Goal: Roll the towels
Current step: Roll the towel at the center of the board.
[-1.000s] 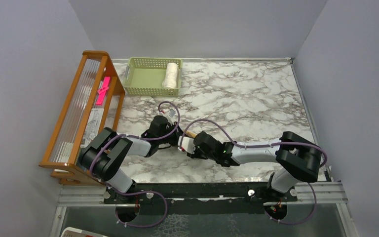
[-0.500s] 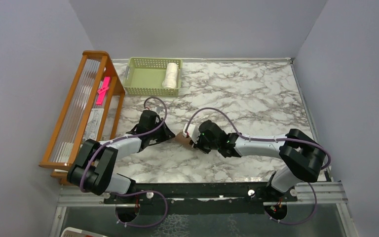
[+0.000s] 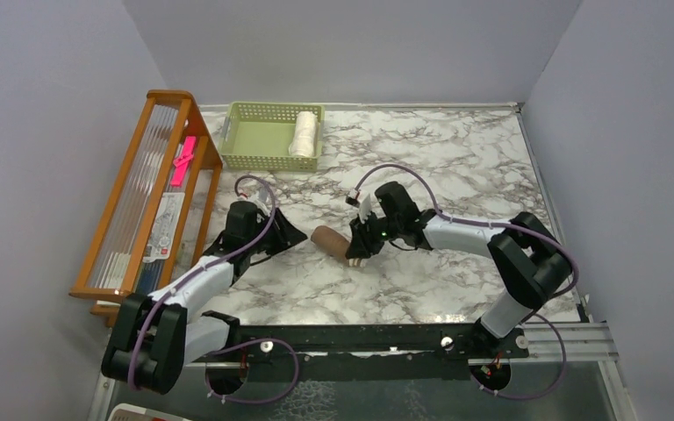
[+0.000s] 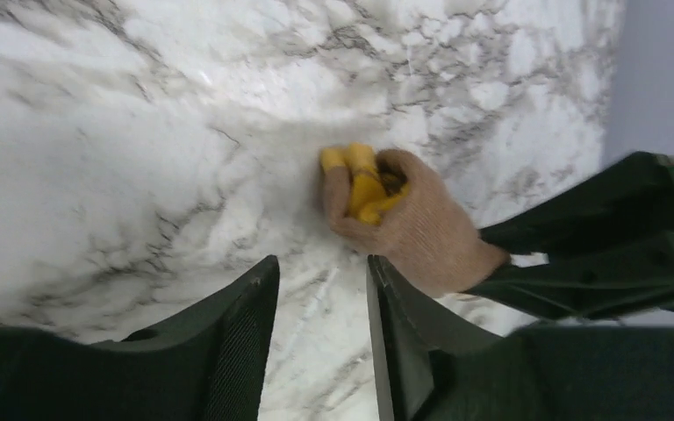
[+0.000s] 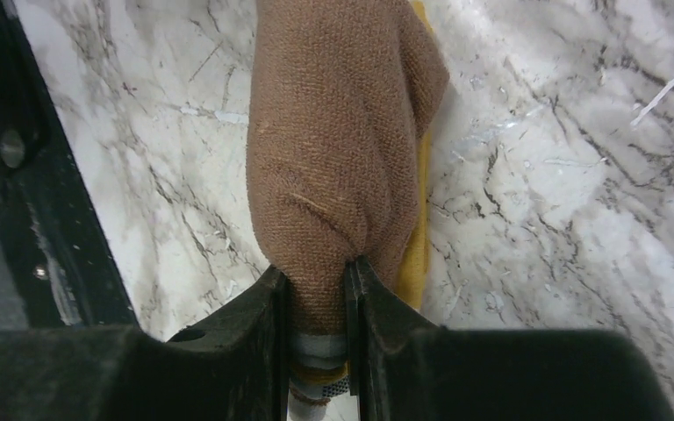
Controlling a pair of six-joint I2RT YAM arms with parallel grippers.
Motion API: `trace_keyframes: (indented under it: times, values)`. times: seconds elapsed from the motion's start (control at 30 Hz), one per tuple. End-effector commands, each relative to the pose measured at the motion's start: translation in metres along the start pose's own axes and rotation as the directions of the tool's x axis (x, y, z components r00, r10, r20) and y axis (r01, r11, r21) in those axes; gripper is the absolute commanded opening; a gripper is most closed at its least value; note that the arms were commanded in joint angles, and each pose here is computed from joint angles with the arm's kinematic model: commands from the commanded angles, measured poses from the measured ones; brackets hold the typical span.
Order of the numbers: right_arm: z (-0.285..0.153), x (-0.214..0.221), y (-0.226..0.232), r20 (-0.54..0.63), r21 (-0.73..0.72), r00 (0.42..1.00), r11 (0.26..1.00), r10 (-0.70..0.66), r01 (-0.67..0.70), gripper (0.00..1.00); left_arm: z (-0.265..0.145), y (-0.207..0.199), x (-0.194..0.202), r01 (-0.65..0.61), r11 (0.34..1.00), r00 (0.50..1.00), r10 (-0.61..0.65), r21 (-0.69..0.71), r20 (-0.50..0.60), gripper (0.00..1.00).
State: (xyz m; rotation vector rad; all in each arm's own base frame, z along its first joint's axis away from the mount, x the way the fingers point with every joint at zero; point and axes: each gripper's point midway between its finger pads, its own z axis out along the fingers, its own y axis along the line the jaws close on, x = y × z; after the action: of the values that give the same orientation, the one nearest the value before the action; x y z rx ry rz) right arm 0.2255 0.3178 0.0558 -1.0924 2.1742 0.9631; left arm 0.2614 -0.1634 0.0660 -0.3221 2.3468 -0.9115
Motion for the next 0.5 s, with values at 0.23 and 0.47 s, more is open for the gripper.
trace_keyframes:
  times: [0.23, 0.47]
  values:
    - [0.016, 0.002, 0.002, -0.006, -0.203, 0.949, 0.929, 0.315, -0.31, 0.18, -0.012, -0.048, 0.036, 0.156, 0.95, 0.987, -0.157, 0.269, -0.019, 0.74]
    - [0.015, -0.004, 0.007, -0.009, -0.313, 0.91, 0.863, 0.414, -0.395, 0.15, 0.006, -0.048, 0.037, 0.176, 0.947, 0.984, -0.181, 0.27, -0.008, 0.76]
